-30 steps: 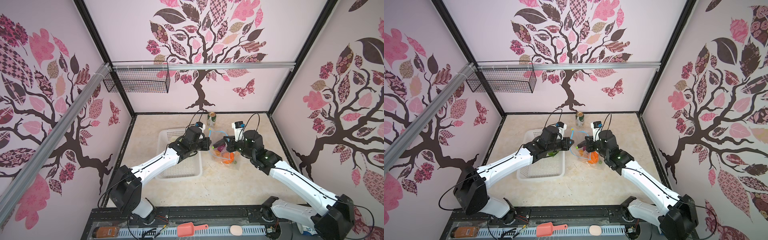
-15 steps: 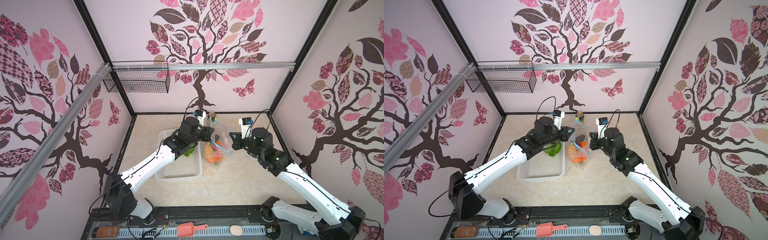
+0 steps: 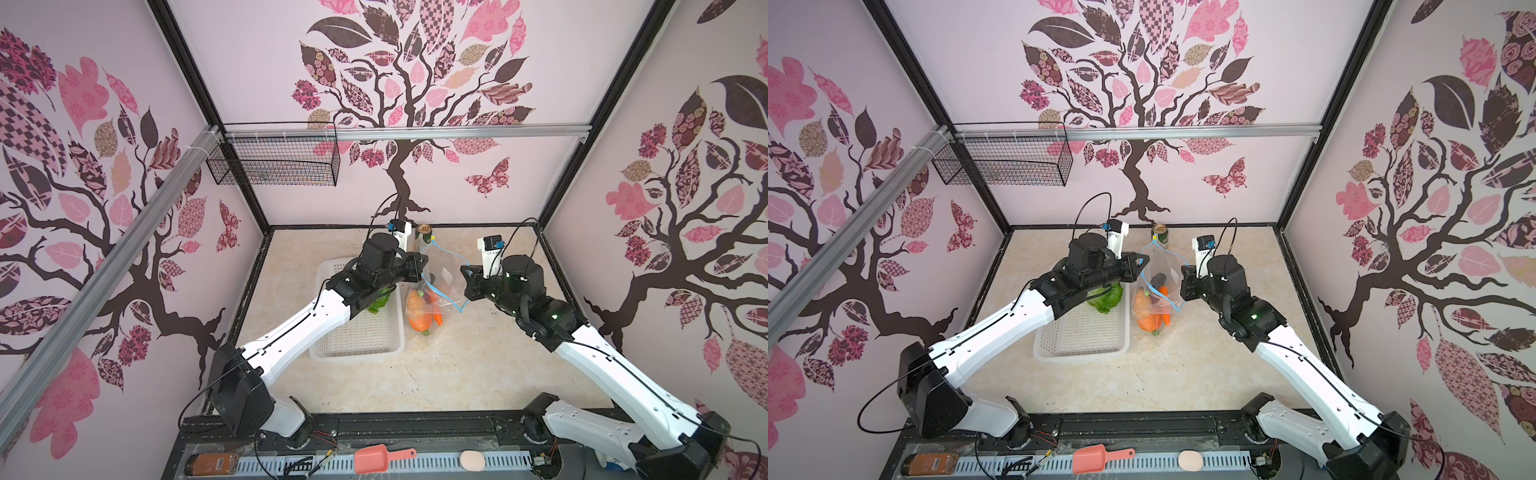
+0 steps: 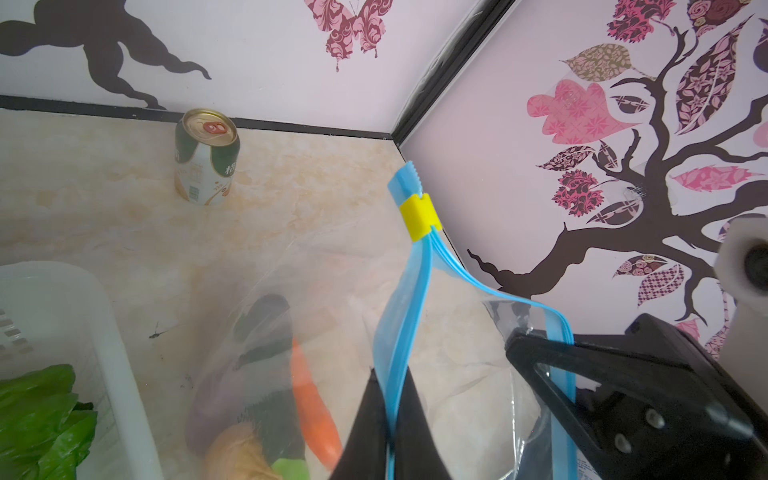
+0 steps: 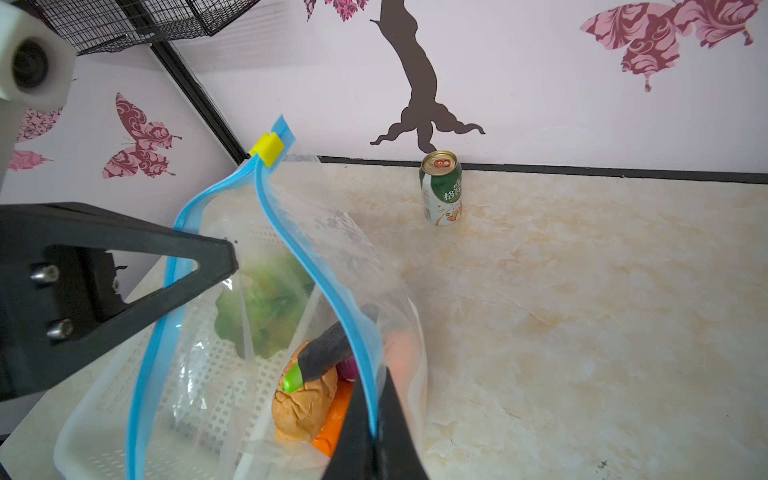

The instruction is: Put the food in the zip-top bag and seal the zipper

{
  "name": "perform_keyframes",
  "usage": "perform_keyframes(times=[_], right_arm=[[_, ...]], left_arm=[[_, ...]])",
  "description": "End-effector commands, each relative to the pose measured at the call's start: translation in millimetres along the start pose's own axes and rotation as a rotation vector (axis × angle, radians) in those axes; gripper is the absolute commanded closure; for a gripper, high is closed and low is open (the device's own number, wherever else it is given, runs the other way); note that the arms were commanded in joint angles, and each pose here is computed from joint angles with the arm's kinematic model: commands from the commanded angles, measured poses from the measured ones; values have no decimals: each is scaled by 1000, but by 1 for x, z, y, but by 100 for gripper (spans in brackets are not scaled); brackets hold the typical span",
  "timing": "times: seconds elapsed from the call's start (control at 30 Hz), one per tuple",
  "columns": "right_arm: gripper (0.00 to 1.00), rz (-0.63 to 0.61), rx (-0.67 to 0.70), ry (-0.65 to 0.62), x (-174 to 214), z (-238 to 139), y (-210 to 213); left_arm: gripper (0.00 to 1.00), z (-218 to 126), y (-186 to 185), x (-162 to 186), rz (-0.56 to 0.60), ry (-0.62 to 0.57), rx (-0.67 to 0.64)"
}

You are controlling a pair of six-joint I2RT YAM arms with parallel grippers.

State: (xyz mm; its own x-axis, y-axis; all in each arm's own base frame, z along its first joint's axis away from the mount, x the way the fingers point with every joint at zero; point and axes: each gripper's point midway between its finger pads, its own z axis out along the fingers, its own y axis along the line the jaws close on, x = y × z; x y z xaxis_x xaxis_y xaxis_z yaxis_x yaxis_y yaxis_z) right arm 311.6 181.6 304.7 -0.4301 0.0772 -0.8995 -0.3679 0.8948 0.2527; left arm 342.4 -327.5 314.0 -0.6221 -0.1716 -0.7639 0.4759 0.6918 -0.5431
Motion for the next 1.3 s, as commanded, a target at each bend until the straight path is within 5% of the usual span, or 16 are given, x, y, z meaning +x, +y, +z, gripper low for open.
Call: perform_keyframes(times=[0.0, 0.1, 0.4, 0.8, 1.27], right_arm=[[100, 9, -47, -22, -2, 6, 9], [100, 21, -84, -50, -6, 10, 15], [100, 8, -97, -61, -6, 20, 17], [100, -16, -69, -64, -2, 18, 11], [100, -23, -67, -79, -3, 12, 10]], left_arm=[[52, -9, 3, -9, 6, -32, -29], [22, -23, 17, -15, 5, -53, -109], [1, -74, 107, -19, -154, -132, -334], [1, -114, 242, 39, -543, -117, -634], [2, -75, 291, 73, -995, -194, -736]])
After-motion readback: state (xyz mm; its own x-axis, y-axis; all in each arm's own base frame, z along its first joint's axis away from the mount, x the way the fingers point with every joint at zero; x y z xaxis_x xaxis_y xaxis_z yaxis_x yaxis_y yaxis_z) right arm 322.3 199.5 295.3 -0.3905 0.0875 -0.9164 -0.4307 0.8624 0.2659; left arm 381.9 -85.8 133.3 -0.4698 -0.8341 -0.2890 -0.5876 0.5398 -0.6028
